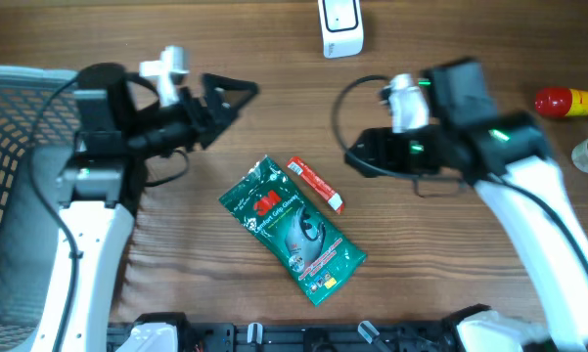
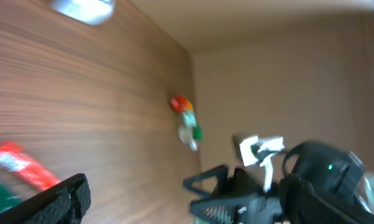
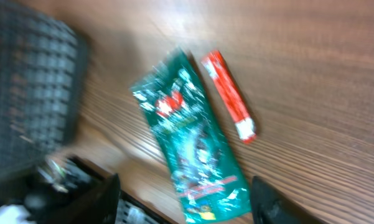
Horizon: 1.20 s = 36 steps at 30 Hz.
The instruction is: Scan the item barcode
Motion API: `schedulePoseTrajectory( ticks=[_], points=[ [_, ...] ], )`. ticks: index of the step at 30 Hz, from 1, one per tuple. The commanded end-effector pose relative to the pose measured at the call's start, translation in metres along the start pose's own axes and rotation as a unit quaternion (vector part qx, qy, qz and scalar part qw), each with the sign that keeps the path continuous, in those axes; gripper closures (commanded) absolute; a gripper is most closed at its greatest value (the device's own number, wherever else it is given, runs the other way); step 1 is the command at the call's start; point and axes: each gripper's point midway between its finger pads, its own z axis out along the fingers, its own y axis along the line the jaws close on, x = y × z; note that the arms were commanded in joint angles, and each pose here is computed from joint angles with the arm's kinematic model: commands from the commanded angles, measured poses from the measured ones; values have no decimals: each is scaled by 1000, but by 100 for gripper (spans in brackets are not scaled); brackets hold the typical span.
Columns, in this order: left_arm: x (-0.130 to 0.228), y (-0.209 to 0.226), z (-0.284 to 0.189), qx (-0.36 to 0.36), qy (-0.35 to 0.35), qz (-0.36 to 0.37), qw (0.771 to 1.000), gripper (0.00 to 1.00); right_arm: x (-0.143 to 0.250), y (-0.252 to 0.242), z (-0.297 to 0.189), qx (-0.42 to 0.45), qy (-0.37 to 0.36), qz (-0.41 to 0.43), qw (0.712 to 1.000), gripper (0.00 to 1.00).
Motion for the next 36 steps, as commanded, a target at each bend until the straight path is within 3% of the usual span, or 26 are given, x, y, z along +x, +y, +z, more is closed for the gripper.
schedulePoseTrajectory(
  ticks=[1,3,6,8,14,18,24,25,26,27,33,36],
  points=[
    [-33,63,-32,-129,-94,-34,987,0,21,0,44,53,72,-63,994,16],
    [-31,114,-56,-256,-135,-86,953,0,41,9,67,85,113,-104,984,0],
    [-21,147,-79,-354,-153,-115,915,0,70,10,97,150,134,-136,970,0],
    [-19,154,-85,-376,-158,-119,905,0,95,16,117,151,148,-158,965,0],
    [-19,155,-86,-379,-159,-119,904,0,158,28,169,170,156,-225,947,0],
    [-19,155,-86,-379,-159,-119,904,0,166,15,188,237,144,-260,925,0],
    [-15,156,-87,-383,-154,-123,902,0,197,-31,217,303,228,-259,889,5],
    [-15,156,-87,-383,-154,-123,902,0,198,-33,216,306,231,-257,887,34],
    [-15,157,-87,-383,-153,-124,902,0,201,-33,214,305,238,-246,889,79],
    [-14,157,-87,-384,-152,-125,902,0,203,-33,214,305,240,-235,891,96],
    [-8,159,-88,-390,-144,-132,900,0,199,-16,207,251,264,-149,919,96],
    [-6,160,-89,-393,-141,-135,899,0,167,48,175,84,274,-136,948,96]
  ],
)
